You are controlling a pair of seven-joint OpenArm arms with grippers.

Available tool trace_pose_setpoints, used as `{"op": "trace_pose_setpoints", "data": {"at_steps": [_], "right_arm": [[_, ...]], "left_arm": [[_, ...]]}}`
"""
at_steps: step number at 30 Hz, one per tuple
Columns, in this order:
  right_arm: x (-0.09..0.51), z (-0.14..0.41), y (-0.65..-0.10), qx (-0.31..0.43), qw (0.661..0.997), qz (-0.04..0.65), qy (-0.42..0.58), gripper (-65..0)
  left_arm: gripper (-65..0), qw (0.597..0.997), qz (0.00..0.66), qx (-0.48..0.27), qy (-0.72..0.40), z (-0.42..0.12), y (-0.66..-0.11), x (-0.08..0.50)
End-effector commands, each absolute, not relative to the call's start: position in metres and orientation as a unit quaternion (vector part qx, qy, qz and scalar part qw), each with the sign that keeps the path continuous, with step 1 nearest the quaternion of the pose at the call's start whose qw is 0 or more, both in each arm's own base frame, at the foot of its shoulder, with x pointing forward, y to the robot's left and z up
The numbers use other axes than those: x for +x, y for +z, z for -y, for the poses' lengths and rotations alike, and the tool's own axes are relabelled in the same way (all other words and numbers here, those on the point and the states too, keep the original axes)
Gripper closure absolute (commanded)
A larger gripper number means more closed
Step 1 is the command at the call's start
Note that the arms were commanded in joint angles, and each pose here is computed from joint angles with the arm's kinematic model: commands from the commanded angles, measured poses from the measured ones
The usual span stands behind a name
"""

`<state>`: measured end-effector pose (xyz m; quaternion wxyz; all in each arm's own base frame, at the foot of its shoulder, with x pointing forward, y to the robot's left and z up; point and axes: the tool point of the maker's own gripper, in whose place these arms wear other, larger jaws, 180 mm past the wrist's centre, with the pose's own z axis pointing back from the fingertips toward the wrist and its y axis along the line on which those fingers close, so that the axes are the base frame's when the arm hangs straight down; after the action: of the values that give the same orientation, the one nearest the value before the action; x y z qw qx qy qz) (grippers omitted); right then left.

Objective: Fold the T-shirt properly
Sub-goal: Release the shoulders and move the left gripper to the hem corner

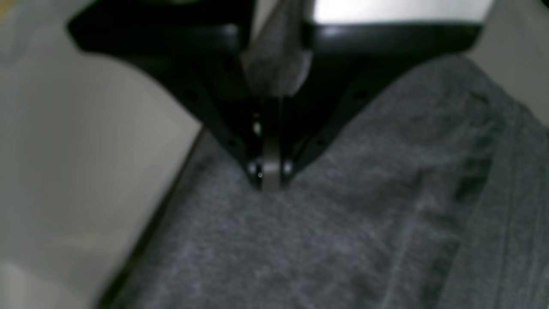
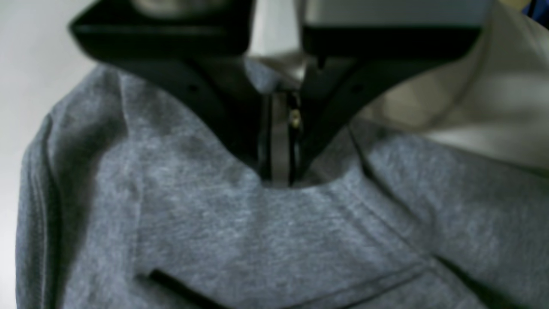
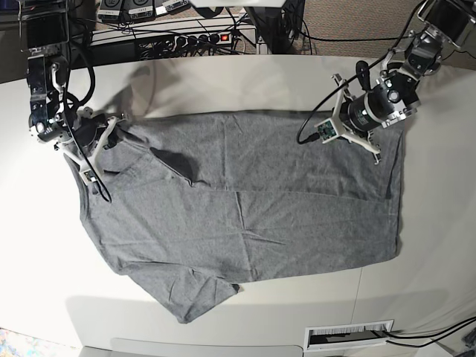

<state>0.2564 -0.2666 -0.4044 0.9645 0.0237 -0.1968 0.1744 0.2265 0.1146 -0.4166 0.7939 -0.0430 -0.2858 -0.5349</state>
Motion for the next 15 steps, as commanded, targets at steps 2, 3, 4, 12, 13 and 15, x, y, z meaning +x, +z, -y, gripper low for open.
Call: {"op": "trace_pose_setpoints", "data": {"at_steps": [2,3,4,12,13,15], "right_arm": [[0.217,0.277,-0.420,0.010,0.976,0.115,0.183,0.0],[0.215,0.277,-0.418,0.009,0.976,0.120,0.183,0.0],[0.213,0.277,-0.414,0.008,0.975,0.125,0.183,0.0],[0.183,0.293,-0.390,0.004,0.976,0.148,0.161,0.0],[0.179,0.295,-0.388,0.002,0.976,0.148,0.158,0.0],[0.173,0.299,-0.382,-0.002,0.976,0.153,0.155,0.0]], "left_arm": [[0.0,0.798,0.155,-0.039,-0.581,-0.147,-0.451,0.170],[0.0,0.798,0.147,-0.040,-0.583,-0.150,-0.453,0.164],[0.0,0.799,0.139,-0.041,-0.583,-0.154,-0.455,0.158],[0.0,0.800,0.088,-0.050,-0.592,-0.170,-0.463,0.114],[0.0,0.798,0.085,-0.053,-0.594,-0.169,-0.462,0.109],[0.0,0.793,0.086,-0.060,-0.600,-0.164,-0.458,0.101]]}}
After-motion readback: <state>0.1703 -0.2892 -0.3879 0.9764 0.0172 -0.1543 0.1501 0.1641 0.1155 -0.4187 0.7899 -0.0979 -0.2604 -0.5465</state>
